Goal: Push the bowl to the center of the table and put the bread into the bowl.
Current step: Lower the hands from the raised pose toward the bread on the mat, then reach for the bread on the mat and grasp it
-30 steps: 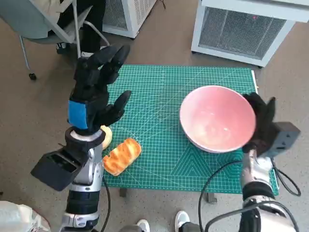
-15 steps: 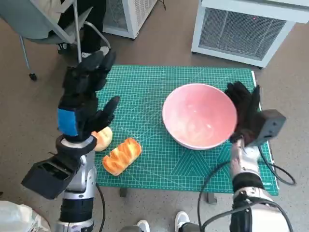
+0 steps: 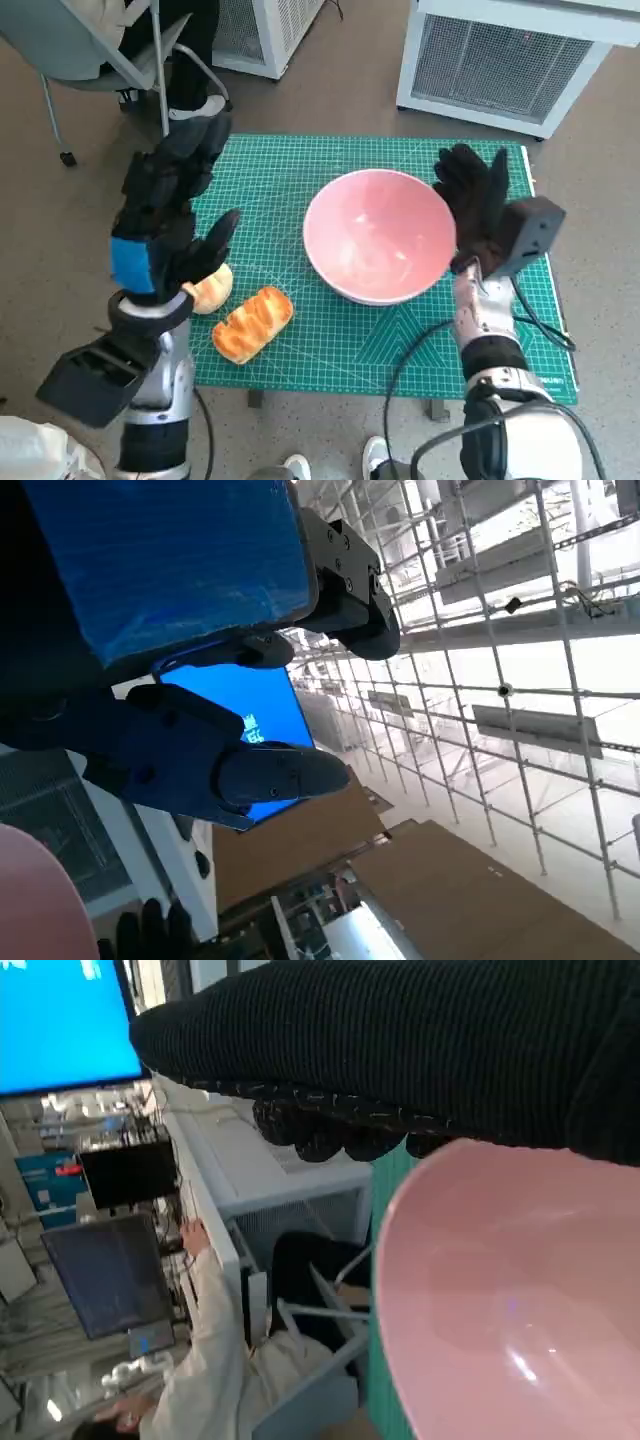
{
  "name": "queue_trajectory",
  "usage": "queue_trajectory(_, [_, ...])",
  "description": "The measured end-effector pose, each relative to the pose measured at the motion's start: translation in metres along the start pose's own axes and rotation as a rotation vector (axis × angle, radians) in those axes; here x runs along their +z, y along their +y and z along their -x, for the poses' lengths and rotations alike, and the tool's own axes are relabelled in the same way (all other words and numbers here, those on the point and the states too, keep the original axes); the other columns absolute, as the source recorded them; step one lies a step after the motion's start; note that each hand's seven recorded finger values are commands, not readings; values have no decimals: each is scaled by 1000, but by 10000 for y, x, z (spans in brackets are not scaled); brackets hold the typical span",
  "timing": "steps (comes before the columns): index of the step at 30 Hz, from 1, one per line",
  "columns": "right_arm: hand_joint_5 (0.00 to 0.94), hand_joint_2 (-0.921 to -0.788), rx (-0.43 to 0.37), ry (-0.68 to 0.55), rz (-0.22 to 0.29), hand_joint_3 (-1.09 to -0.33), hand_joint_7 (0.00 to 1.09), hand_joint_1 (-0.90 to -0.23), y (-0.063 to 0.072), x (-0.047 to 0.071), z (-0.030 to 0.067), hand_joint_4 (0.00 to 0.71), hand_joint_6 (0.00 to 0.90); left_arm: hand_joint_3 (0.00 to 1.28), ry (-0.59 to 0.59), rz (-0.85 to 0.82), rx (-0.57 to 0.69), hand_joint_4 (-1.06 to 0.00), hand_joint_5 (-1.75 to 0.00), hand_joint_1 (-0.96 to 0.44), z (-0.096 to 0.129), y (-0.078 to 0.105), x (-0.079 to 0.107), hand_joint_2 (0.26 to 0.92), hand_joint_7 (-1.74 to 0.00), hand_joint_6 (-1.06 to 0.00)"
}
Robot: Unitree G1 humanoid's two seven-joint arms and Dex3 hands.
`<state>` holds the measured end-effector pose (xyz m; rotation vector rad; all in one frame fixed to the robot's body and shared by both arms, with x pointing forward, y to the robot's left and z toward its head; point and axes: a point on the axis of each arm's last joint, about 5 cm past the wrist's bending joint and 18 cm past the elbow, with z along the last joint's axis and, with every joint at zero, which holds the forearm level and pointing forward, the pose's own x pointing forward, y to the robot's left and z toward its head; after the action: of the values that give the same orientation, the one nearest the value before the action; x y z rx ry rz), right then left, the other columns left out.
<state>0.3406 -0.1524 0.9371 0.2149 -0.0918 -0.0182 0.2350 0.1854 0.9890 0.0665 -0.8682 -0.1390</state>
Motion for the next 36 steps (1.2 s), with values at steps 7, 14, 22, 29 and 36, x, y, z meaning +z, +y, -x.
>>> queue_trajectory(7, [1, -921, 1, -50, 31, -872, 212, -525, -75, 78, -22, 200, 170, 318, 114, -203, -84, -440, 0, -495, 162, 188, 191, 921, -275, -333])
queue_trajectory(14, [3, -921, 39, -269, 95, -872, 207, -532, -173, 299, -50, 204, 158, 333, 353, -513, -236, -399, 0, -569, 324, 365, 489, 921, -172, -319])
queue_trajectory(22, [12, -921, 162, -610, 172, -850, 219, -546, -177, 571, -26, 227, 167, 318, 581, -689, -359, -391, 0, -599, 426, 344, 681, 921, -105, -366])
queue_trajectory(29, [11, -921, 242, -832, 231, -819, 281, -567, -169, 694, 63, 247, 162, 315, 723, -796, -480, -383, 0, -618, 497, 236, 729, 921, -78, -371])
queue_trajectory(36, [2, -921, 297, -963, 261, -795, 499, -593, -184, 742, 173, 252, 52, 319, 782, -866, -558, -383, 0, -633, 555, 92, 690, 921, -62, -377])
